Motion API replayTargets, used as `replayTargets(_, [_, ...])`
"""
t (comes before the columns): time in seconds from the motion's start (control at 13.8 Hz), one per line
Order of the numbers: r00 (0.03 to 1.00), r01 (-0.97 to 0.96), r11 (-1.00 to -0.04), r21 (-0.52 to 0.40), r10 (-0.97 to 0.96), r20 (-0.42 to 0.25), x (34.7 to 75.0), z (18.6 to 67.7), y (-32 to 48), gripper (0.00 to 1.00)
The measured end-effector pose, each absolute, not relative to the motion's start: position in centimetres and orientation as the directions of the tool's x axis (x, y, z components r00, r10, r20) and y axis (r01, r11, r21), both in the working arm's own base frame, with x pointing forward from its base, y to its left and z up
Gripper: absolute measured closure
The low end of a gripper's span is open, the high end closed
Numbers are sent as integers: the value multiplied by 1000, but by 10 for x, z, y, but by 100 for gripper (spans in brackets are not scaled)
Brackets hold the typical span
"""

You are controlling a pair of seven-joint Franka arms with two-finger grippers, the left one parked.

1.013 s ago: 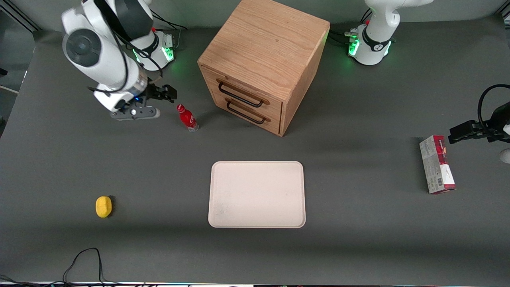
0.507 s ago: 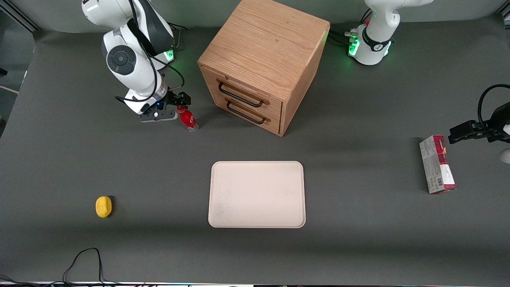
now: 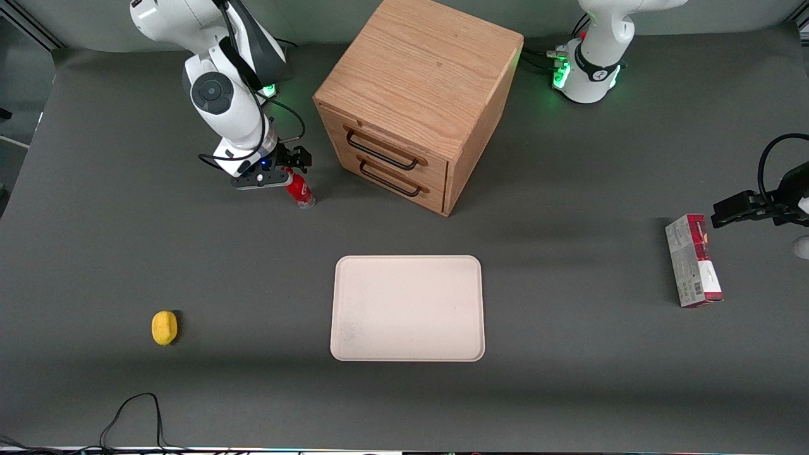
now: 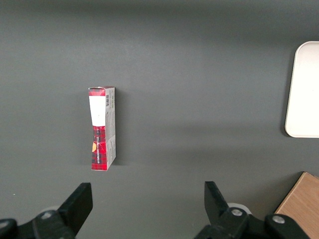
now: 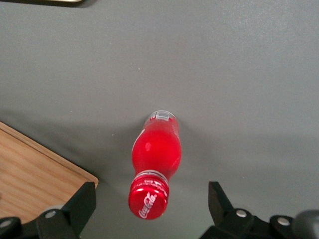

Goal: Place coke bottle on tray
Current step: 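Close the right gripper on the bottle's cap end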

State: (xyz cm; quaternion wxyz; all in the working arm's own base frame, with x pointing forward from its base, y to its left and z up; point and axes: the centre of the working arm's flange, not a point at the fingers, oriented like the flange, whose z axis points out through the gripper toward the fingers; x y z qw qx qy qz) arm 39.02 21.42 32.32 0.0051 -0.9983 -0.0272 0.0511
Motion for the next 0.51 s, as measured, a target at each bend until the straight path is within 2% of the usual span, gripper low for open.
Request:
replayTargets(0.22, [994,53,-998,-15,55,-97,390,323,214,0])
replayTargets(0.29, [994,53,-998,-15,54,-98,390,323,214,4])
replayTargets(0.36, [994,53,-998,-14,54,-98,389,322,214,4])
replayTargets(0.51, [994,52,-999,-14,54,-98,389,322,214,22])
